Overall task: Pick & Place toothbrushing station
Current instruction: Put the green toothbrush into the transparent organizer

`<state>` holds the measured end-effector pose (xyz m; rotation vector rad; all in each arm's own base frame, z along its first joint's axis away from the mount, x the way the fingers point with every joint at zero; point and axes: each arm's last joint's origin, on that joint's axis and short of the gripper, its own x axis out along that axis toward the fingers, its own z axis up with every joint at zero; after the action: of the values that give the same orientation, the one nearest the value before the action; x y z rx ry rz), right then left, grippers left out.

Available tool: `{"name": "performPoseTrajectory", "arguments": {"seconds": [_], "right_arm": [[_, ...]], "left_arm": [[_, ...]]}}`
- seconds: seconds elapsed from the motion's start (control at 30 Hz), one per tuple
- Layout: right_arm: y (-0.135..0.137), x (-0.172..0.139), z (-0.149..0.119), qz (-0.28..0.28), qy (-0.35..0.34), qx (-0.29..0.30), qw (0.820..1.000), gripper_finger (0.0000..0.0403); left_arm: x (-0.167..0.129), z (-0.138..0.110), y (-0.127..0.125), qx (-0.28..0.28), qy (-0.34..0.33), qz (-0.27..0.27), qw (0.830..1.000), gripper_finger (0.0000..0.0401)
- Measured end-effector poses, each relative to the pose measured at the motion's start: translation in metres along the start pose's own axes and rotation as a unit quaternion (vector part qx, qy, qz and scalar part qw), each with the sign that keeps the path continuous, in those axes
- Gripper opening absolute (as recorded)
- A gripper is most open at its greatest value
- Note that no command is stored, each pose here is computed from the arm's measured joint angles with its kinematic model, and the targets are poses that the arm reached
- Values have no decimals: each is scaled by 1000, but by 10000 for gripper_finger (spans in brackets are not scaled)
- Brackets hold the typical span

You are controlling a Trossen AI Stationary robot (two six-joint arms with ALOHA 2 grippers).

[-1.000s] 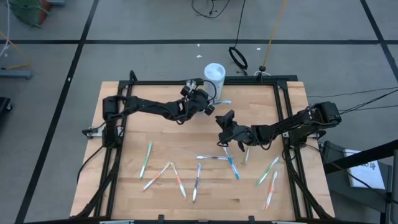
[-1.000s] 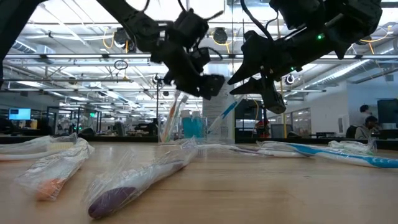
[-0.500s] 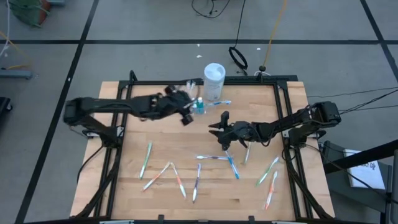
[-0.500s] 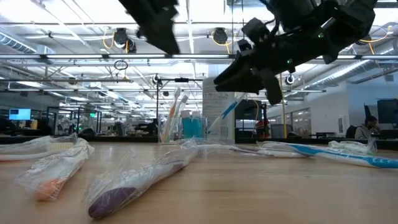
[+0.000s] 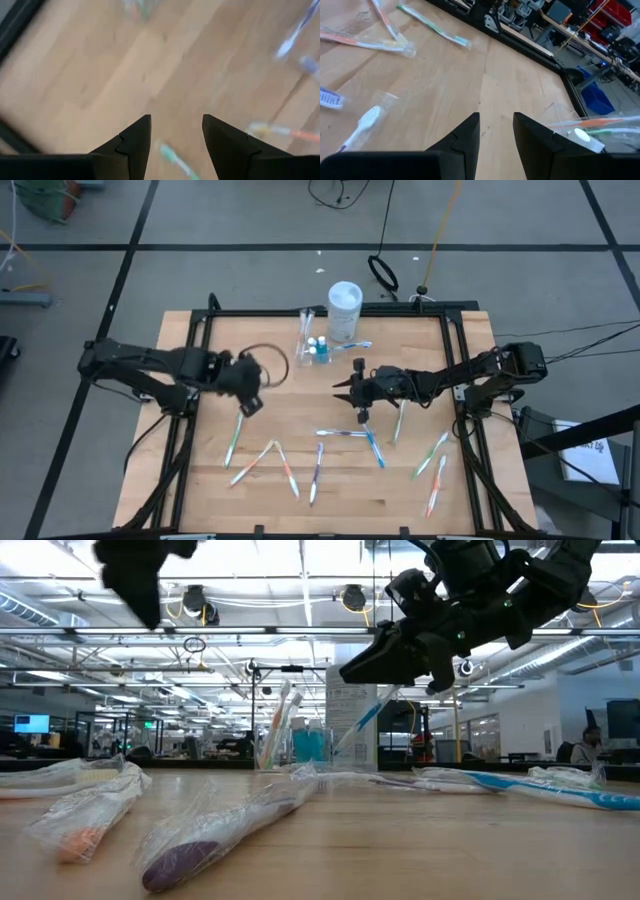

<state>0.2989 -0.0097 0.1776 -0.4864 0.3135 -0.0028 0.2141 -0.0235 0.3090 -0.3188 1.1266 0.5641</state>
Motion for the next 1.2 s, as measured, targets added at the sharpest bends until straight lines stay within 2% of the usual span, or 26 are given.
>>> {"name": "performPoseTrajectory", "arguments": {"seconds": [0.07,0.13,0.3,0.43,0.57,0.77,0.93,1.1,1.2], "right_arm": [[0,0,0,1,1,4,1000,110],[0,0,-1,2,4,4,1000,110],[1,0,-2,4,8,4,1000,110],[1,0,-1,4,8,4,1000,110],[1,0,-2,4,8,3,1000,110],[1,0,-2,4,8,3,1000,110],[2,0,-4,9,23,1,1000,110],[3,-1,-8,-3,53,-1,999,110],[3,-2,-16,-32,111,-13,993,110]], "left_arm": [[12,-15,-7,-18,29,17,999,182],[26,-29,-11,-62,49,22,997,182],[66,-66,-11,-134,122,43,983,182],[96,-87,-8,-157,181,8,971,182],[118,-98,-3,-181,211,-31,960,182],[134,-102,11,-182,212,-28,960,182],[138,-99,16,-148,200,-27,968,176],[140,-94,11,-104,184,-63,975,128],[142,-90,9,-89,148,-66,983,91]]}}
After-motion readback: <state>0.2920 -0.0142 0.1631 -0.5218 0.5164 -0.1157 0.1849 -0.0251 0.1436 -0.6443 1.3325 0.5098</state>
